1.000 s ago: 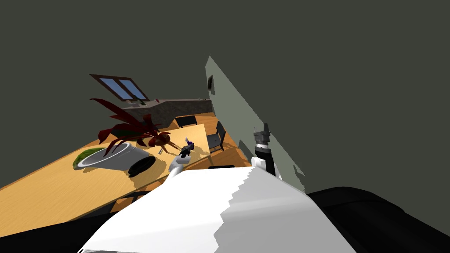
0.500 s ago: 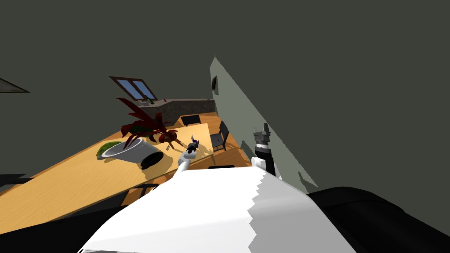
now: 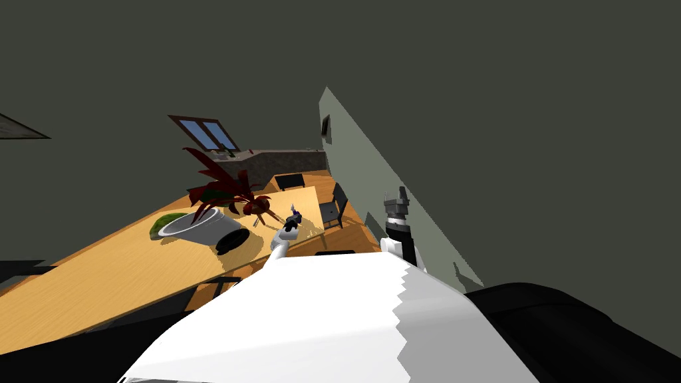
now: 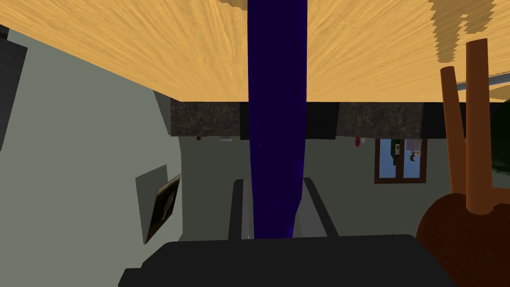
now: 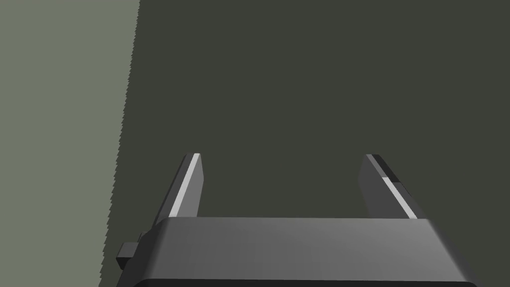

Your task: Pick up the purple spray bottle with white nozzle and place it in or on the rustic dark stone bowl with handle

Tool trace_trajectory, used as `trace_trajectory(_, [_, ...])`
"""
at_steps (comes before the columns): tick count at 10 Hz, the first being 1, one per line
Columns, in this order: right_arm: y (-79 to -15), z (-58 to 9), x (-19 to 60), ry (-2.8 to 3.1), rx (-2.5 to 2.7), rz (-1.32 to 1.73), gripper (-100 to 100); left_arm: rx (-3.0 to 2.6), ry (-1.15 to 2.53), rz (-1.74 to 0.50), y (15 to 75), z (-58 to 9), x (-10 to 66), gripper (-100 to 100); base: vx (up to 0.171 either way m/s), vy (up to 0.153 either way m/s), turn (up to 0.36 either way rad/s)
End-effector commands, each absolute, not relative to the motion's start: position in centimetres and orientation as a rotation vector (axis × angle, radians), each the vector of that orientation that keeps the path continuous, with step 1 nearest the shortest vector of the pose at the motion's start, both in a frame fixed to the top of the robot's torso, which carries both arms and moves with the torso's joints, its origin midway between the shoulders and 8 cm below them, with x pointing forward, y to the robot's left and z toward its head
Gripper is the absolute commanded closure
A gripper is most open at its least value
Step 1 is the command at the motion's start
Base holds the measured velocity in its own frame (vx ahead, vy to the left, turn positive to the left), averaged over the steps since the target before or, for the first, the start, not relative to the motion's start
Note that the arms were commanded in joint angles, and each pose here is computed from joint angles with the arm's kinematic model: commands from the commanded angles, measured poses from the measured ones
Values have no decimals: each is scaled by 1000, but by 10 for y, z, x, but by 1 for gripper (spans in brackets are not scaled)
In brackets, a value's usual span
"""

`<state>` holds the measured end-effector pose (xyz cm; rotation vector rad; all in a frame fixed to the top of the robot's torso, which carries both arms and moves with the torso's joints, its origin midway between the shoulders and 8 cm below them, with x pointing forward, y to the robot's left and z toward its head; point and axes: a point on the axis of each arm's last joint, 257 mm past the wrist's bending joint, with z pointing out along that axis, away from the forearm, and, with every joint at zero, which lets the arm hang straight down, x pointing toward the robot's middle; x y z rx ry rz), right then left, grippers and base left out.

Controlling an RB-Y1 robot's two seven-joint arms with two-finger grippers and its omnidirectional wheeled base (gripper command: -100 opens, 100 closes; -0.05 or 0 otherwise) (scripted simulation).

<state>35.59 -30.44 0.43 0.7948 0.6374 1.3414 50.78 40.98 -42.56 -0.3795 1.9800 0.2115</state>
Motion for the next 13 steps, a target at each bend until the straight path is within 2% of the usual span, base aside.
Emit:
trace_trajectory(1, [-304,4,356,637,795,1341,0,-380,1980,211,410,-426,508,100,0,0,0])
trace_trajectory(2, [-304,4,356,637,795,1341,0,-380,1980,211,410,-426,508,100,0,0,0])
trace_trajectory(3, [-304,4,356,637,795,1341,0,-380,1980,211,410,-426,508,0,0,0,0])
trace_trajectory(4, [-304,4,356,637,795,1341,0,-403,1977,229,429,-429,494,100,12,-45,-142])
trace_trajectory(13, [-304,4,356,637,795,1341,0,-498,1958,311,533,-430,413,100,19,-69,-110])
